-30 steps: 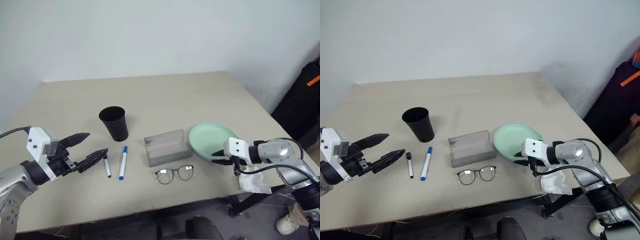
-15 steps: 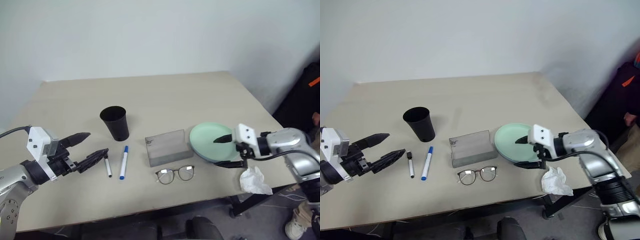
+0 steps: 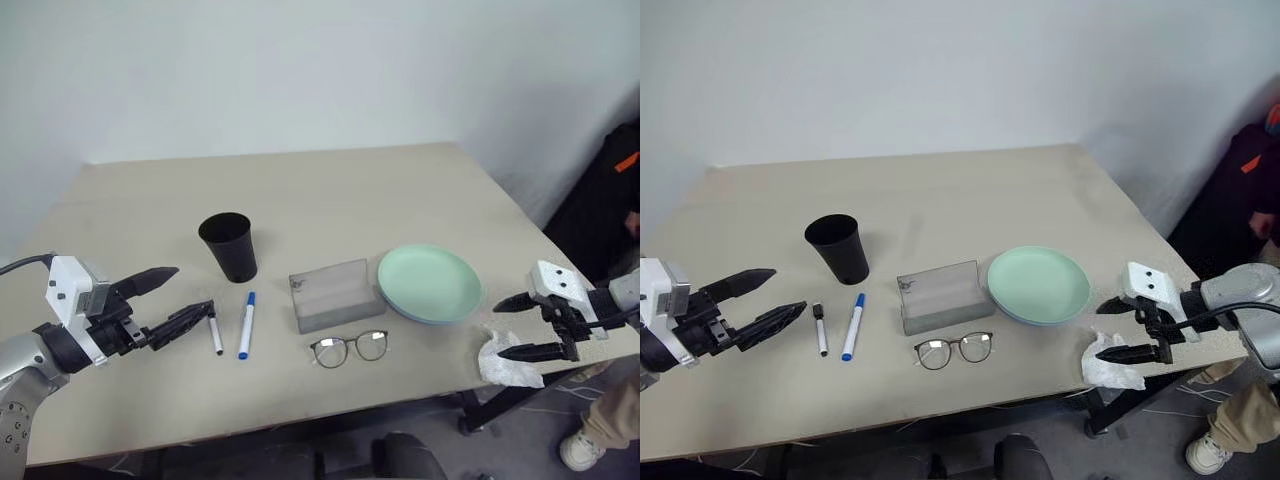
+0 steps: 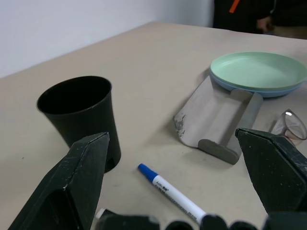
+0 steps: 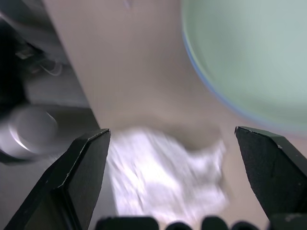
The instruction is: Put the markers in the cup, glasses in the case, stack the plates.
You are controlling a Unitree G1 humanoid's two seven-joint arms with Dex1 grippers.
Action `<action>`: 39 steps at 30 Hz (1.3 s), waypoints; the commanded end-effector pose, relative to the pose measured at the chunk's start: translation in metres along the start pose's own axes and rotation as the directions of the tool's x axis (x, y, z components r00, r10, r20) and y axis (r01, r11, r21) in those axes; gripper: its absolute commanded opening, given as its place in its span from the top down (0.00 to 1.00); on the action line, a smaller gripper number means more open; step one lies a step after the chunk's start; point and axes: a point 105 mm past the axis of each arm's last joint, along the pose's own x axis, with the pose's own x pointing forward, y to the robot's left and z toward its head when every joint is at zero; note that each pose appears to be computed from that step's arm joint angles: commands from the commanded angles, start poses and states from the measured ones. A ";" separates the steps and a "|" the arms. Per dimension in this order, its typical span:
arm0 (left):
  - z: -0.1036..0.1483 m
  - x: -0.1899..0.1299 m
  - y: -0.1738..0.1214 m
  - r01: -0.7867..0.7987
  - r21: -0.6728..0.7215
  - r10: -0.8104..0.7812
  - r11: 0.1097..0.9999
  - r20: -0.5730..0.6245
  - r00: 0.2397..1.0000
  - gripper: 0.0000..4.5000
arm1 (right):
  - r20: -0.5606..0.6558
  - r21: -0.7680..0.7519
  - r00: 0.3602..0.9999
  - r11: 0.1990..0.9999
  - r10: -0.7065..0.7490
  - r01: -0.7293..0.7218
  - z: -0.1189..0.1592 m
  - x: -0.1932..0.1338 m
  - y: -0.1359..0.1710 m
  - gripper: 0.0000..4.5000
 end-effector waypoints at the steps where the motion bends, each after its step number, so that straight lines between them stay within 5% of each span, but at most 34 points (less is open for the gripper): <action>1: 0.013 0.000 -0.001 0.013 0.047 -0.014 0.999 0.024 1.000 0.00 | -0.069 -0.041 0.997 0.998 -0.042 0.039 -0.011 -0.004 -0.003 0.00; 18: 0.014 0.000 0.000 0.010 0.052 -0.011 0.999 0.021 1.000 0.00 | -0.138 -0.058 0.989 0.997 -0.054 0.046 -0.037 0.029 -0.007 0.00; 21: 0.015 -0.001 0.000 0.011 0.050 -0.012 0.999 0.020 1.000 0.00 | -0.137 -0.063 0.990 0.997 -0.046 0.037 -0.037 0.030 -0.007 0.13; 32: 0.014 -0.003 -0.002 0.022 0.050 -0.023 0.999 0.013 1.000 0.00 | -0.135 -0.096 0.991 0.995 -0.023 0.011 -0.032 0.028 -0.010 0.99; 39: 0.014 -0.003 -0.002 0.024 0.054 -0.025 0.998 0.012 1.000 0.00 | -0.118 -0.144 0.993 0.990 -0.005 -0.012 -0.019 0.018 -0.018 0.99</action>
